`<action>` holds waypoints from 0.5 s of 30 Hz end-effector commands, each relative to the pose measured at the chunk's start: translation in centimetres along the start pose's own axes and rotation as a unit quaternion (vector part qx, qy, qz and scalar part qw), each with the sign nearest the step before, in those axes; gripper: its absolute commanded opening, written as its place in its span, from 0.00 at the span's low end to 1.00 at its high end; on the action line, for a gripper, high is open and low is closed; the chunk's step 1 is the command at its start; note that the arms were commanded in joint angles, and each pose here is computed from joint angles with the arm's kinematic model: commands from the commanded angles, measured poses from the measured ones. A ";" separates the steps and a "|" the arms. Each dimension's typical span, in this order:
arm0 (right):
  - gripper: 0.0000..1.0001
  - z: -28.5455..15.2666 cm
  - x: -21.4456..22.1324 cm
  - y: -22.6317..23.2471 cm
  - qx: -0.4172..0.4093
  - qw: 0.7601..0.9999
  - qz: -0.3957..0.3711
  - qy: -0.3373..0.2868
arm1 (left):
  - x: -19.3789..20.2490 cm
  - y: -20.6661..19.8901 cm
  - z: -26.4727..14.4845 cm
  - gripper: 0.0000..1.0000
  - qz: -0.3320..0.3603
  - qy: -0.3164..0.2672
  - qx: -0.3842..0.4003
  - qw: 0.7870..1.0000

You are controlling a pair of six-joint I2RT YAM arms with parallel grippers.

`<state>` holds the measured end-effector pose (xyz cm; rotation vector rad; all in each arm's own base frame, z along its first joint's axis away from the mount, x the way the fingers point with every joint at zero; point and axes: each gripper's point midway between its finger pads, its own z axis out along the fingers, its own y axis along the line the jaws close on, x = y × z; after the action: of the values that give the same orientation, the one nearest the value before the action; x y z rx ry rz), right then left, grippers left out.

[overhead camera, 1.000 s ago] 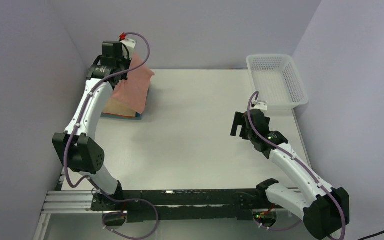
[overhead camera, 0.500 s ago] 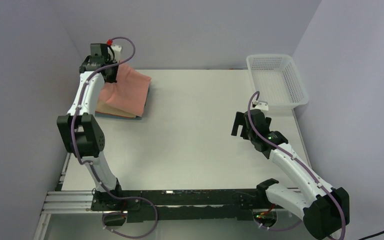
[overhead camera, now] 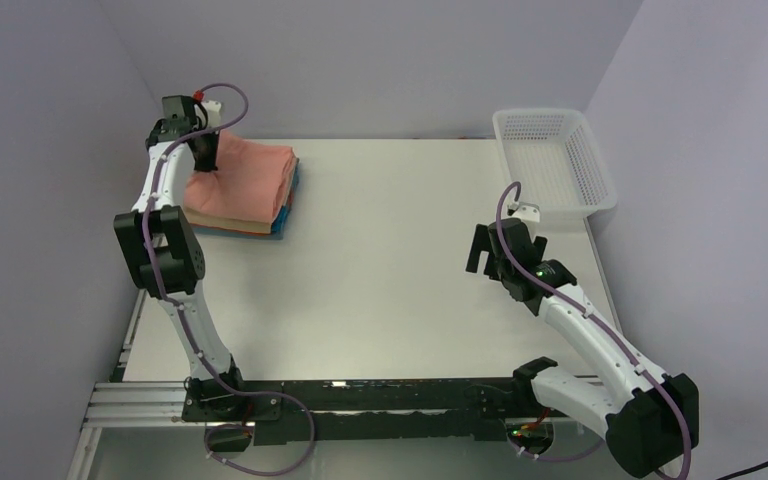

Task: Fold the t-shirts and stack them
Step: Put the neatly folded tshirt into the corner of the board with the left arm

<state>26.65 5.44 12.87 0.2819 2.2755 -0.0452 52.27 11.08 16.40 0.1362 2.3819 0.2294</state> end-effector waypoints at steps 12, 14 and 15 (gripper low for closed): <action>1.00 -1.0 -2.3 -0.3 0.016 1.000 0.014 -0.022 | -3.7 5.0 -1.1 0.99 -0.062 -0.063 -0.050 0.995; 1.00 -1.2 -2.5 -0.4 0.019 0.999 0.016 -0.025 | -4.8 6.3 -3.0 0.99 -0.098 -0.076 -0.085 0.989; 1.00 -1.3 -2.8 -0.5 0.021 0.999 0.018 -0.030 | -5.2 6.9 -4.1 0.99 -0.116 -0.080 -0.105 0.984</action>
<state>26.60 5.21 13.28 0.2918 2.2841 -0.0658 53.03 14.70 16.25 -0.0112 2.3637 0.2416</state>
